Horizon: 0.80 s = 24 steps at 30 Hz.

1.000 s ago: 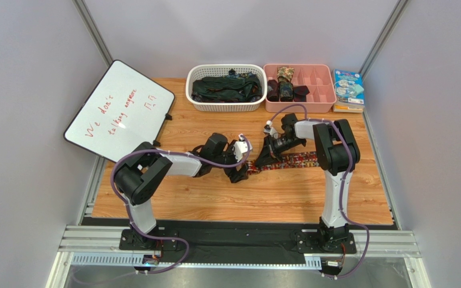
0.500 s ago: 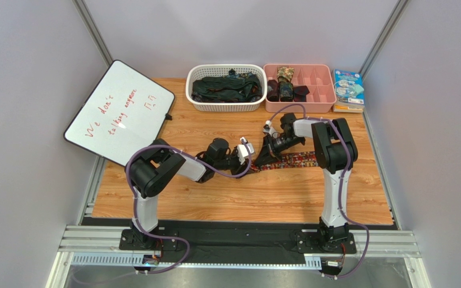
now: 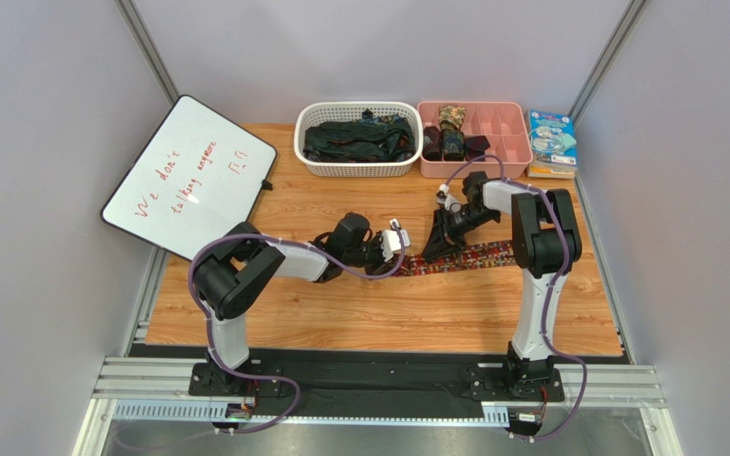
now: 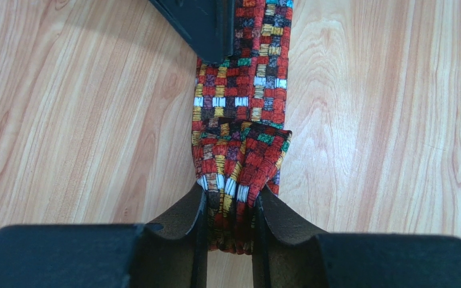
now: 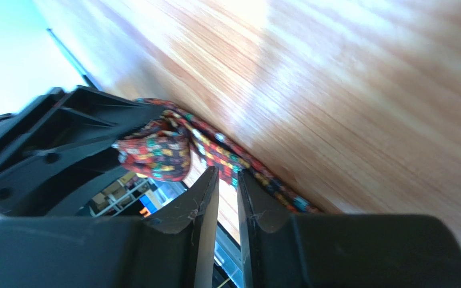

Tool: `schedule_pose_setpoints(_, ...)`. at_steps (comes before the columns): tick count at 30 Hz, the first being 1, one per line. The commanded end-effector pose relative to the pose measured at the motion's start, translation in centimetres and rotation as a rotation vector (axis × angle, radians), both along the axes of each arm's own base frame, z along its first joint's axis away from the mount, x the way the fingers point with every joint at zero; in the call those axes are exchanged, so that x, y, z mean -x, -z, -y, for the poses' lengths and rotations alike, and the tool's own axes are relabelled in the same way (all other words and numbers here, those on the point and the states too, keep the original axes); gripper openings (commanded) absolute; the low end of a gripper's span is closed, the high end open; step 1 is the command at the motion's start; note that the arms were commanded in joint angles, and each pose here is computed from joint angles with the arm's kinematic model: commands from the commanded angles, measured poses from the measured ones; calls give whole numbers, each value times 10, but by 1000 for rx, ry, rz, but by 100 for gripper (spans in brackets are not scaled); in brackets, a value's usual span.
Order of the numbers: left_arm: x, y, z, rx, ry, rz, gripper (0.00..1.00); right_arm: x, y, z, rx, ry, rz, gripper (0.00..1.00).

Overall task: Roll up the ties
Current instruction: Roll the tie at the center of the board.

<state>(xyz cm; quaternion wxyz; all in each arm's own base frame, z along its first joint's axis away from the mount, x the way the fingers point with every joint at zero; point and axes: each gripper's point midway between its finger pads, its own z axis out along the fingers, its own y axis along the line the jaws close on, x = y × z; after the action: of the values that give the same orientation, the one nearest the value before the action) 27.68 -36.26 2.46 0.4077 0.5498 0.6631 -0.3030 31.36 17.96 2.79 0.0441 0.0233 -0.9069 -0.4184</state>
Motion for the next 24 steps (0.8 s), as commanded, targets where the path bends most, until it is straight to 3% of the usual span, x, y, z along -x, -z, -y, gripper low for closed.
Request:
schedule_pose_setpoints(1,8,12,-17,-121,-9,-62,12,19,14,3,94,-68,-24,22)
schedule_pose_setpoints(7,2,5,-33,-286,-41,-85,12,32,40,16,212,-94,-79,19)
schedule_pose_setpoints(10,2,9,-42,-374,-37,-73,13,37,33,15,196,-90,-83,21)
schedule_pose_setpoints(18,27,29,-36,-485,17,-59,17,15,-28,-17,-36,-25,32,36)
schedule_pose_setpoints(24,25,34,-38,-508,-4,-56,20,25,-36,-42,-175,36,-45,50)
